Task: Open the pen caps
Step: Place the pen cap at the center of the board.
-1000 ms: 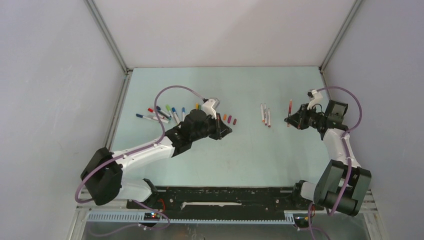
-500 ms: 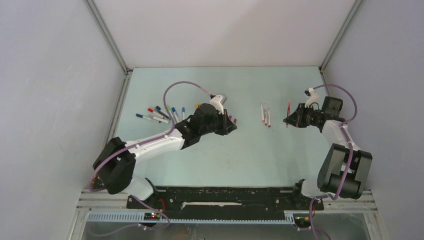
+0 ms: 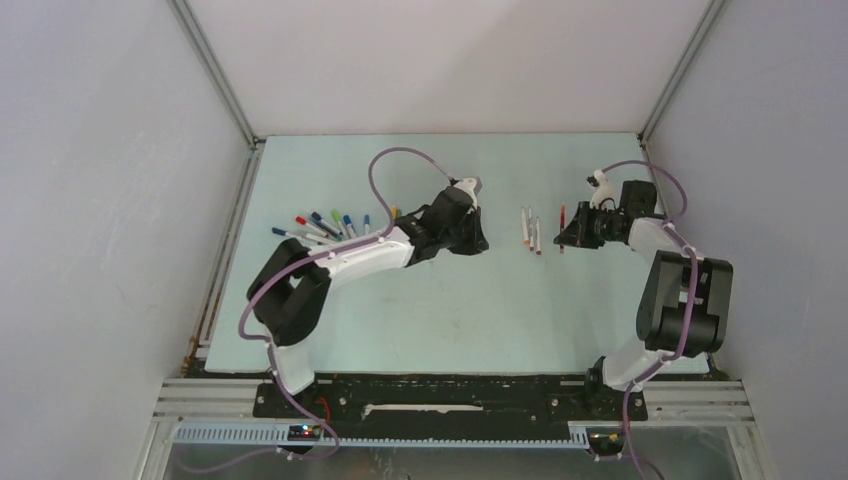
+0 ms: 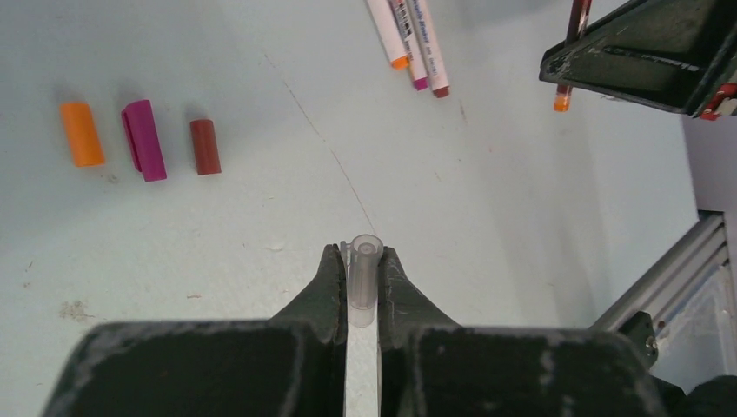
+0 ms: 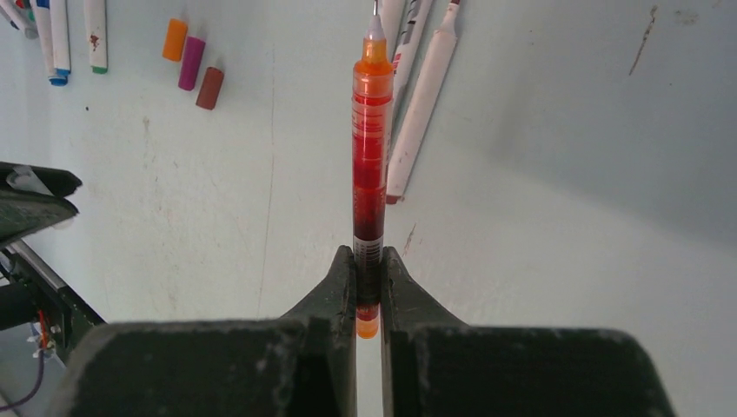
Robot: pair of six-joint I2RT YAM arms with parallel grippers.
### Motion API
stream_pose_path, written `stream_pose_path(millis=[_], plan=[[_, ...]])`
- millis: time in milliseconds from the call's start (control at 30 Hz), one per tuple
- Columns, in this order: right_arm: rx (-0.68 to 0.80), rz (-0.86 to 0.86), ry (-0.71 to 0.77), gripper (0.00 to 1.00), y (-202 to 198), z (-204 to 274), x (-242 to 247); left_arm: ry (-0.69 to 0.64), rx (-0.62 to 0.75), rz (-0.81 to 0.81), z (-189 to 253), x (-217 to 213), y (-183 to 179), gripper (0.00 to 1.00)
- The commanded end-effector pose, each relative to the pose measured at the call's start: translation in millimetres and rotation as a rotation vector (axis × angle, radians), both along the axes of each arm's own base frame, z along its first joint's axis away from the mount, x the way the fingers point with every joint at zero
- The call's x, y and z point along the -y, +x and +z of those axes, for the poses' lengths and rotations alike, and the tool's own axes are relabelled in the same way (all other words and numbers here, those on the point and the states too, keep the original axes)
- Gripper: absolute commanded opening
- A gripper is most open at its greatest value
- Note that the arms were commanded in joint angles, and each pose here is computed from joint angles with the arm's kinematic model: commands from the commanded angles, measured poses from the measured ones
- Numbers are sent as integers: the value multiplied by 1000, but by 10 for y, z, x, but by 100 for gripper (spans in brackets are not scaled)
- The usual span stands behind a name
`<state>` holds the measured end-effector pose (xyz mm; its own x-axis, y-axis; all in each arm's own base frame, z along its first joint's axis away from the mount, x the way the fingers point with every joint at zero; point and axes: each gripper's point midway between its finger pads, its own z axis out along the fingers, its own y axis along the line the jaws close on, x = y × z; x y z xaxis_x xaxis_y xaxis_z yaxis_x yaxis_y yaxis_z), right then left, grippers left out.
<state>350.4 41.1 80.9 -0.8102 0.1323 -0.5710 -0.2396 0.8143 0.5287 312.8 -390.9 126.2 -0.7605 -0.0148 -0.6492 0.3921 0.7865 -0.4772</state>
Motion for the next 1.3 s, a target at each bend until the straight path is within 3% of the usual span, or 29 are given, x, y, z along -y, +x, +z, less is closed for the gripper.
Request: stream_pose_path(millis=[0, 500, 1267], plan=[[-68, -46, 0, 3, 148, -112, 34, 54, -28, 12, -25, 108, 104, 1], [-184, -85, -20, 9, 250, -351, 14, 307, -80, 44, -600, 96, 411, 4], [-217, -82, 46, 25, 228, -318, -15, 347, -140, 29, -801, 32, 515, 25]])
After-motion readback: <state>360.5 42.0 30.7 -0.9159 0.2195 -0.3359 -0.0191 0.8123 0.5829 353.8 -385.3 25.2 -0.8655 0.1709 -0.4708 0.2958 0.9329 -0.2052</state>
